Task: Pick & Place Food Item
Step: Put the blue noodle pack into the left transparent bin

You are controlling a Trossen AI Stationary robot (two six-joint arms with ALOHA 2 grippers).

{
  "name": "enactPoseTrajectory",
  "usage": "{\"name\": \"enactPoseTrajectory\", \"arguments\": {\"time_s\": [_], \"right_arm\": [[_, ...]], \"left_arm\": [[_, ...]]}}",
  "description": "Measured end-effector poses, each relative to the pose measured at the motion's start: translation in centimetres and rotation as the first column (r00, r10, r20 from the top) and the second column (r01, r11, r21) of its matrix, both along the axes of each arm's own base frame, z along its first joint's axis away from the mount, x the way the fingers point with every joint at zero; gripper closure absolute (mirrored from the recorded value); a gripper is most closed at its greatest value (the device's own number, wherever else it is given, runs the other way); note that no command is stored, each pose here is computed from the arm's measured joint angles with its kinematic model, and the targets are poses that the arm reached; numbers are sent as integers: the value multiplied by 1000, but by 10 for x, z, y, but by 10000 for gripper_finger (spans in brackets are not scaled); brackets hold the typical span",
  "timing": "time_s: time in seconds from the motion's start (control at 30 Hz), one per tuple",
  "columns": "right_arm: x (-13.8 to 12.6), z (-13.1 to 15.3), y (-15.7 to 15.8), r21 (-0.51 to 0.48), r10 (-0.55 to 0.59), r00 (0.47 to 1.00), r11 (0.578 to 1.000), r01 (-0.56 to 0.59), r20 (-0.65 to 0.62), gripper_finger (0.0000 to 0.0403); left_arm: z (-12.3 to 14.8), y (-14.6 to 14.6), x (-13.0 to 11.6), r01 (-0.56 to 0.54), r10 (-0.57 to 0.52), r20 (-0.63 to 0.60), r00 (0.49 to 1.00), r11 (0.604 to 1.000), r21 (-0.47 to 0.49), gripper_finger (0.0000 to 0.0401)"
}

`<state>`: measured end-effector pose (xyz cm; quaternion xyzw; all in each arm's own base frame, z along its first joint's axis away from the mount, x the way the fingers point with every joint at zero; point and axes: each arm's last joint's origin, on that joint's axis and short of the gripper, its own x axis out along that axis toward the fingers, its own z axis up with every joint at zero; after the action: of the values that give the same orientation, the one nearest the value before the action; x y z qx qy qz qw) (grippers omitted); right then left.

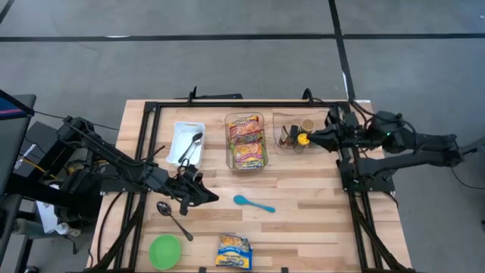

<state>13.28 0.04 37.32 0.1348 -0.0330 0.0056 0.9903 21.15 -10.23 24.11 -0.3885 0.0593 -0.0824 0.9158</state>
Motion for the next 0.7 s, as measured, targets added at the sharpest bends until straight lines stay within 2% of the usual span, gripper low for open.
{"name": "enactPoseTrajectory", "arguments": {"time_s": [0.13,0.37,0.47,0.57,0.7], "right_arm": [[-9,-25,-1,43,-27,999,999,26,32,403],[-16,-71,-1,57,-30,999,998,28,25,403],[-19,-86,-2,62,-72,997,996,70,21,403],[-21,-101,-3,55,-104,995,993,104,-2,403],[-22,-117,-4,43,-135,991,990,136,-21,403]], "left_arm": [[6,-1,1,1,-1,22,1000,1000,18,401],[36,-5,8,-5,-5,122,993,996,84,401],[48,-6,10,-10,-5,154,988,995,100,401],[59,-8,12,-4,-13,137,991,992,123,401],[69,-16,16,28,-37,47,998,985,171,401]]}}
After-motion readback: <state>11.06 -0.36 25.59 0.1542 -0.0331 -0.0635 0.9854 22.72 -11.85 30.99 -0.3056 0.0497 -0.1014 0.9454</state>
